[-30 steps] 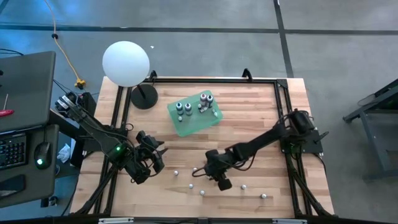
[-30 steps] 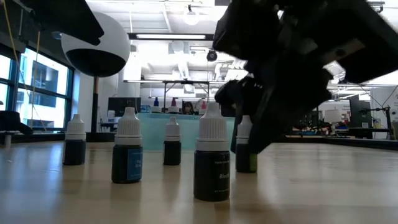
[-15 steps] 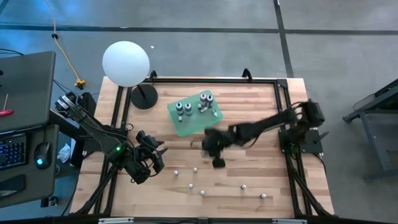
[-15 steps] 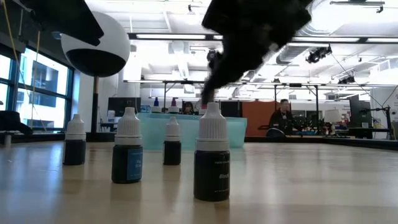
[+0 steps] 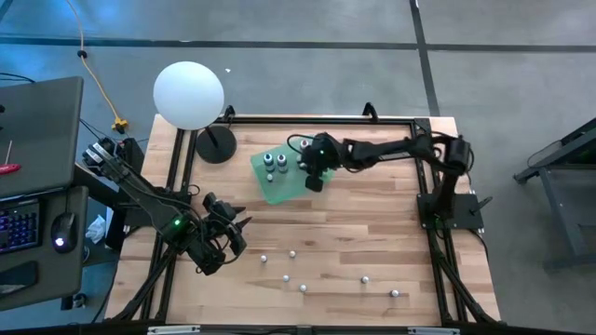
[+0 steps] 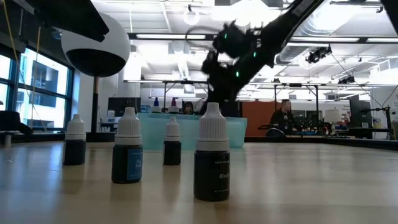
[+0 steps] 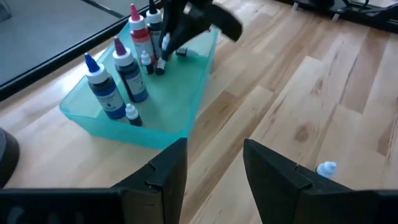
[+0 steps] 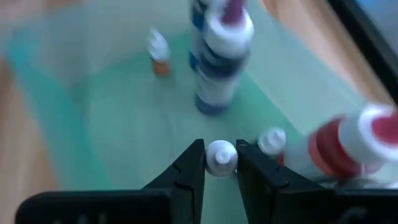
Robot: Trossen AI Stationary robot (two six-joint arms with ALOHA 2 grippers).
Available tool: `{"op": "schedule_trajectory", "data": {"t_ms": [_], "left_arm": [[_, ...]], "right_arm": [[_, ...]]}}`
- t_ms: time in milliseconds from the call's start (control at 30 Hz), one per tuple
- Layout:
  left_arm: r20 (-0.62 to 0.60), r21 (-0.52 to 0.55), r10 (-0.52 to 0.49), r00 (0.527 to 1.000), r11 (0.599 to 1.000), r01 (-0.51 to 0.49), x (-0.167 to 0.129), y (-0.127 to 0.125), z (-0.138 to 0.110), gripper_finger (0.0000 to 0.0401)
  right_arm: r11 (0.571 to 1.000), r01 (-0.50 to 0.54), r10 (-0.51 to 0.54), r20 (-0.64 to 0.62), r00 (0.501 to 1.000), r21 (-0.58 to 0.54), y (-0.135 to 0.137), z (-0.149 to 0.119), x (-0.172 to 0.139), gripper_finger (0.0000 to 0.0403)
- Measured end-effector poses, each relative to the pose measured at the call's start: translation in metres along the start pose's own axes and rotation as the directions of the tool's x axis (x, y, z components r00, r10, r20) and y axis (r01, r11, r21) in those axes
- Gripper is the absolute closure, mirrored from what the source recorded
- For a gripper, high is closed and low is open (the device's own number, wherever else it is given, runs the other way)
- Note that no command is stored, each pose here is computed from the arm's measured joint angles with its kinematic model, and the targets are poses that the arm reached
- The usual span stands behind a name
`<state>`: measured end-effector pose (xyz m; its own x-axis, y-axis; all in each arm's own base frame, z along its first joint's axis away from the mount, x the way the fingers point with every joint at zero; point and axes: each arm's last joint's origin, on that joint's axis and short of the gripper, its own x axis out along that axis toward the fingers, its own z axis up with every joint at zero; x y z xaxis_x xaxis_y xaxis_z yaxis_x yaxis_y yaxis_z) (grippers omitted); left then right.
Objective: Pick & Place food coloring
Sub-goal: Put the bottom small light green bottle into the blue bin, then put the small dark brown bottle into the blue bin
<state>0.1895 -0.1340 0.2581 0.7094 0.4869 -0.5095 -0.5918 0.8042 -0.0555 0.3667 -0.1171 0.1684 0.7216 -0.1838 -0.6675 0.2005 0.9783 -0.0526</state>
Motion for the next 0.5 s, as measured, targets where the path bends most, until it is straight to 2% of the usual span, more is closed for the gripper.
{"op": "schedule_trajectory", "data": {"t_ms": [200, 500], "left_arm": [[0.0, 0.006, 0.004, 1.0, 1.0, -0.004, 0.0, 0.001, 0.0, 0.0247], [-0.002, 0.018, 0.013, 1.0, 1.0, -0.013, 0.0, 0.002, -0.001, 0.0247]], "right_arm": [[0.999, 0.013, -0.01, -0.081, 0.997, 0.037, -0.017, -0.02, 0.018, 0.0314], [0.999, 0.002, 0.0, -0.033, 0.999, 0.038, -0.018, -0.009, 0.006, 0.0279]]}}
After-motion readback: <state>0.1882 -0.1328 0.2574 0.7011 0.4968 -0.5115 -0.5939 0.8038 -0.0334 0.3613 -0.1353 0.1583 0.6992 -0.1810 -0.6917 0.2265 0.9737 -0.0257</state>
